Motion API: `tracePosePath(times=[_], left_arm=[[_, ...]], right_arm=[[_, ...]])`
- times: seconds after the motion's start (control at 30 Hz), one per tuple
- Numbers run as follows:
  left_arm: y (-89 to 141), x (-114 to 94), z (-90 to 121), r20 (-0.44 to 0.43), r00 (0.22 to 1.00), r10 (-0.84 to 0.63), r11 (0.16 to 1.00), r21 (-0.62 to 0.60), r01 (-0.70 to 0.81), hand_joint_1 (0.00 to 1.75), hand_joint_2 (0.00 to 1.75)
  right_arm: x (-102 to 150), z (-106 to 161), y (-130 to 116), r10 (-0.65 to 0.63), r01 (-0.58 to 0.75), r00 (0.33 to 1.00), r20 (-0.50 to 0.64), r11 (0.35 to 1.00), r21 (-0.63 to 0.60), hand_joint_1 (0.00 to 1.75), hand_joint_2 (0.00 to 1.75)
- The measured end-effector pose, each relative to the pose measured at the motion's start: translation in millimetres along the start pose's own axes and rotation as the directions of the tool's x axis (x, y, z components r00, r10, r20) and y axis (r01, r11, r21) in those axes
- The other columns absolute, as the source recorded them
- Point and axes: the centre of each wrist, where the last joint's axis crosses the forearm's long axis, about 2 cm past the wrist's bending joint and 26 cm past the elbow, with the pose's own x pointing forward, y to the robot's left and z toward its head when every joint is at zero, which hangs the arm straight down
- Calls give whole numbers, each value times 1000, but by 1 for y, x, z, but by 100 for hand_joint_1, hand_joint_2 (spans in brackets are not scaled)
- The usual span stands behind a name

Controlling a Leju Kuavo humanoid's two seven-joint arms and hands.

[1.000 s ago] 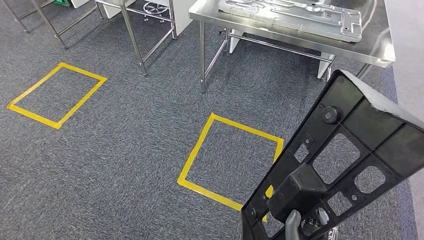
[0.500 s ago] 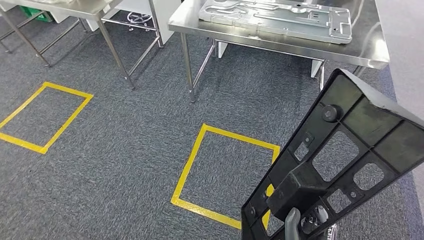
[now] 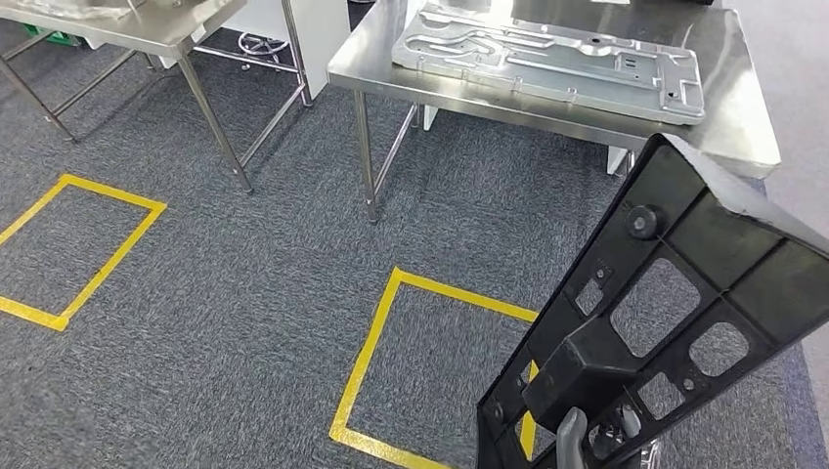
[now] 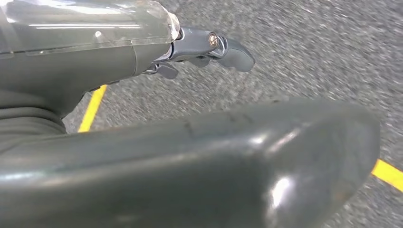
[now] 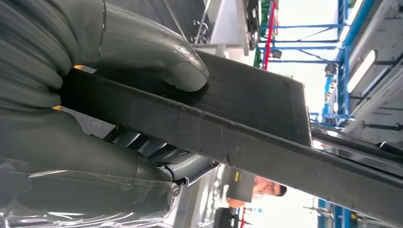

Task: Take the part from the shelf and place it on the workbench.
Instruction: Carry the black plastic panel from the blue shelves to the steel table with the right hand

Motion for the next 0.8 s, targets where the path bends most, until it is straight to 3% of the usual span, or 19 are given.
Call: tracePosePath(times=[0.37, 0.6, 0.8], left_arm=[[-6, 10, -5, 18, 1000, 8, 1000, -16, -7, 0, 0], [-2, 1, 0, -2, 1000, 5, 1000, -14, -5, 0, 0], [-2, 4, -2, 2, 1000, 5, 1000, -20, -5, 0, 0]], right_arm=[[-1, -4, 2, 20, -20, 1000, -1, 1000, -10, 175, 175], [-2, -4, 2, 29, -29, 1000, -7, 999, -18, 175, 175], [2, -9, -1, 141, -142, 990, -21, 981, -129, 175, 175]])
